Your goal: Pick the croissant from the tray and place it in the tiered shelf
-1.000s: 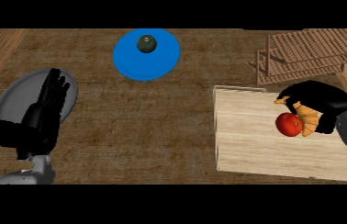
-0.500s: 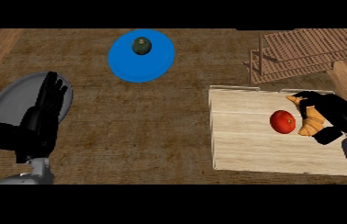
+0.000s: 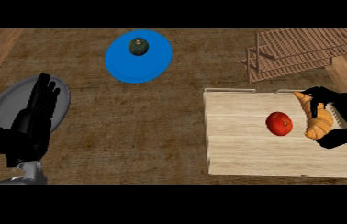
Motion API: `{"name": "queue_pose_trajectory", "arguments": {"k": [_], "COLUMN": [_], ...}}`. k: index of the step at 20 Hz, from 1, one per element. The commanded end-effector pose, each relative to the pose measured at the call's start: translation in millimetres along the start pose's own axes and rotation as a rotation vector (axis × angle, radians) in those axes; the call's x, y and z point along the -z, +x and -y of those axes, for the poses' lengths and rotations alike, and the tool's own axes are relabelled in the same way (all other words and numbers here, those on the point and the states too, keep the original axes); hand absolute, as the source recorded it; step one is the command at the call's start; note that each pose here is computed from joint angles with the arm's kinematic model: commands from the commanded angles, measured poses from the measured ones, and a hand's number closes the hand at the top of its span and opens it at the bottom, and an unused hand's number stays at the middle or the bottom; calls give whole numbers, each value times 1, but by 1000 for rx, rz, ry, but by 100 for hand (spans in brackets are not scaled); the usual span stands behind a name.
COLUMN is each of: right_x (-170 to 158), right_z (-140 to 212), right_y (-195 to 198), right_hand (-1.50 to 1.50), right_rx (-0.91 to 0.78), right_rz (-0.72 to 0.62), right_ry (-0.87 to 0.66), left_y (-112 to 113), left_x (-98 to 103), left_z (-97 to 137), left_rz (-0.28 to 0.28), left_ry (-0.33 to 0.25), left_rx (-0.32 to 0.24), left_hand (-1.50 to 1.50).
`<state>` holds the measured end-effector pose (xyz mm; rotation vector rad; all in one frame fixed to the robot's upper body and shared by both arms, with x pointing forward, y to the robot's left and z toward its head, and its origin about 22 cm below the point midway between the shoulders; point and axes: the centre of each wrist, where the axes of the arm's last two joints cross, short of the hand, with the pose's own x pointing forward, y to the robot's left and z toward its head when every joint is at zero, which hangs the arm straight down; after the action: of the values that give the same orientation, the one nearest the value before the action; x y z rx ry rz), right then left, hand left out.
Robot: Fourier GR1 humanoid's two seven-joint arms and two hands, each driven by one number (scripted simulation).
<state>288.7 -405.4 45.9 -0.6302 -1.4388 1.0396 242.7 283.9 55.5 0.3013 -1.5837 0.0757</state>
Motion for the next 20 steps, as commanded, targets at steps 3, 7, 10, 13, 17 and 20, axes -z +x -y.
{"name": "queue_pose_trajectory", "arguments": {"k": [3,7,10,13,17,20], "right_x": [-38,-61,-77,-85,-62,-43], "right_z": [69,107,141,152,159,167], "right_y": [18,40,65,72,62,48], "right_hand": [150,150,150,150,150,150], "right_rx": [165,184,125,145,176,197], "right_rz": [11,-76,-105,-144,-170,-183], "right_ry": [-234,-374,-424,-448,-518,-498], "left_y": [-6,-6,-14,-4,-5,-10], "left_x": [-7,0,12,10,13,5], "left_z": [-2,0,13,14,19,28], "left_rz": [-7,6,-6,8,19,6], "left_ry": [4,-24,-24,-61,-76,-61], "left_rx": [-6,-14,-17,-21,-8,-5], "left_hand": [0,0,0,0,0,0]}}
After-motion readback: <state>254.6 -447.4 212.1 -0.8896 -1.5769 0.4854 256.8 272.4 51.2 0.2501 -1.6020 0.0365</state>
